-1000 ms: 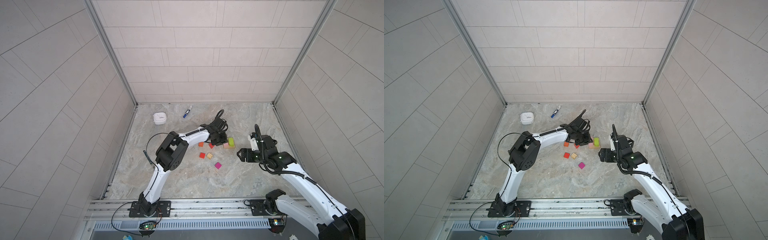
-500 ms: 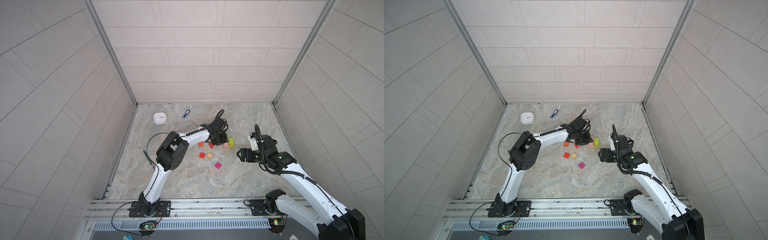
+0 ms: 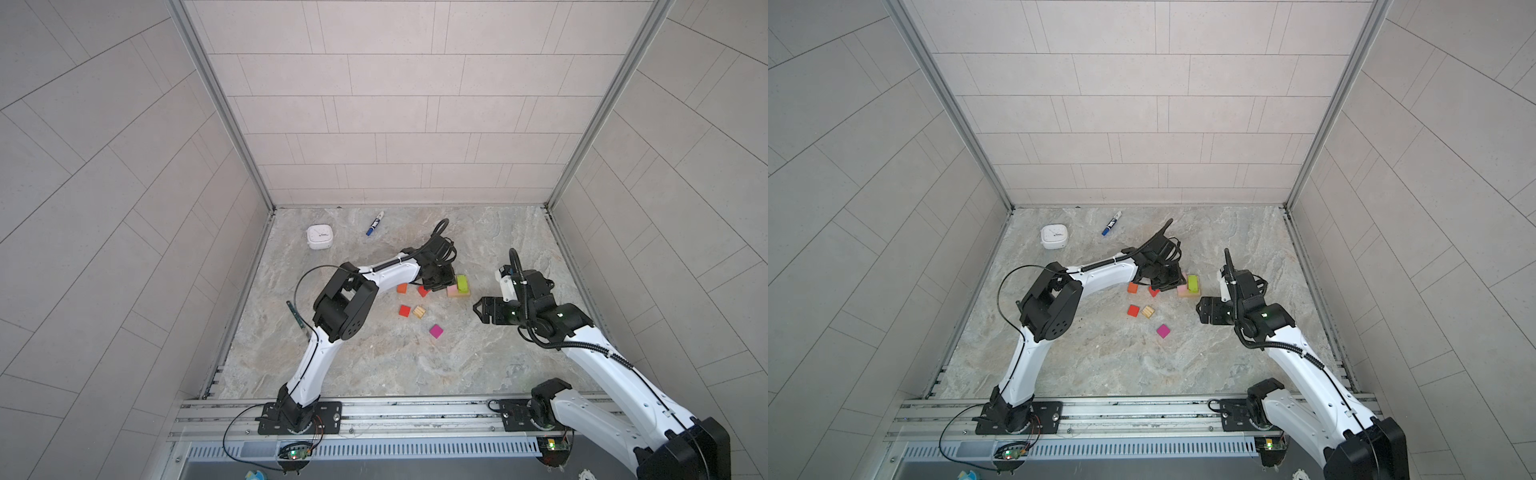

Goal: Build the wood block tower
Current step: 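Lower the pink block onto the bars beside the lime green block, then open the left gripper and lift it off the pink block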

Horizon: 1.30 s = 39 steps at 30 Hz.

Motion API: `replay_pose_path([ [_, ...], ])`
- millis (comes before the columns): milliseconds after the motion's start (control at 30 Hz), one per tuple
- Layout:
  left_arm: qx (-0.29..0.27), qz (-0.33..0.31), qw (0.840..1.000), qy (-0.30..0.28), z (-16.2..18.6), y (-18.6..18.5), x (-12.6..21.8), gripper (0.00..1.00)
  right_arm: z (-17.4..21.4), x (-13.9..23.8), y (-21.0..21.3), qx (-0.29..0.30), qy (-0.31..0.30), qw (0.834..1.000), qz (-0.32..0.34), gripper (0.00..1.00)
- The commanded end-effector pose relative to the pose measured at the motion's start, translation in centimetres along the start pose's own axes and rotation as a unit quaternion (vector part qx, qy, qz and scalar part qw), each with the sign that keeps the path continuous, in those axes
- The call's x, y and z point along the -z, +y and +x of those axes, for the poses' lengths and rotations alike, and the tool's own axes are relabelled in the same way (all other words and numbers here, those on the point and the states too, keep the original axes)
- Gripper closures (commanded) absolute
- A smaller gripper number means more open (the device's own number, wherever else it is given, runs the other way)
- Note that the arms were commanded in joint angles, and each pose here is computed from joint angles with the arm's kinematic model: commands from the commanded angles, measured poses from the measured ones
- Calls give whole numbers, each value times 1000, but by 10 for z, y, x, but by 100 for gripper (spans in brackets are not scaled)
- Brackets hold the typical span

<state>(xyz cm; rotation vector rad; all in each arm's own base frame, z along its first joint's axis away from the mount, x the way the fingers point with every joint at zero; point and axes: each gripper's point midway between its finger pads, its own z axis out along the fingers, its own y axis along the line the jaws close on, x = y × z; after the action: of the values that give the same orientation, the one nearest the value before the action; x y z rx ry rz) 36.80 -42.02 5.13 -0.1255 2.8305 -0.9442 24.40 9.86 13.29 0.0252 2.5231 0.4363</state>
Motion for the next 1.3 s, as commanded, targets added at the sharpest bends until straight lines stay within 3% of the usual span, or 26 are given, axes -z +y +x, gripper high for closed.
replay_pose_path([
  [0, -10, -2, 1000, -3, -2, -2, -5, 65, 1, 0, -2, 4, -2, 1000, 1, 12],
  [833, -13, 14, 1000, -8, -5, -12, 1, 57, 1, -1, 0, 4, -1, 1000, -2, 12],
  [1033, -30, 1, 999, -28, -11, -14, 25, 56, -1, 0, -2, 4, -3, 1000, 3, 12],
  [1267, -57, -22, 997, -56, -17, -7, 53, 43, -10, 0, -8, 0, -7, 1000, 31, 11],
])
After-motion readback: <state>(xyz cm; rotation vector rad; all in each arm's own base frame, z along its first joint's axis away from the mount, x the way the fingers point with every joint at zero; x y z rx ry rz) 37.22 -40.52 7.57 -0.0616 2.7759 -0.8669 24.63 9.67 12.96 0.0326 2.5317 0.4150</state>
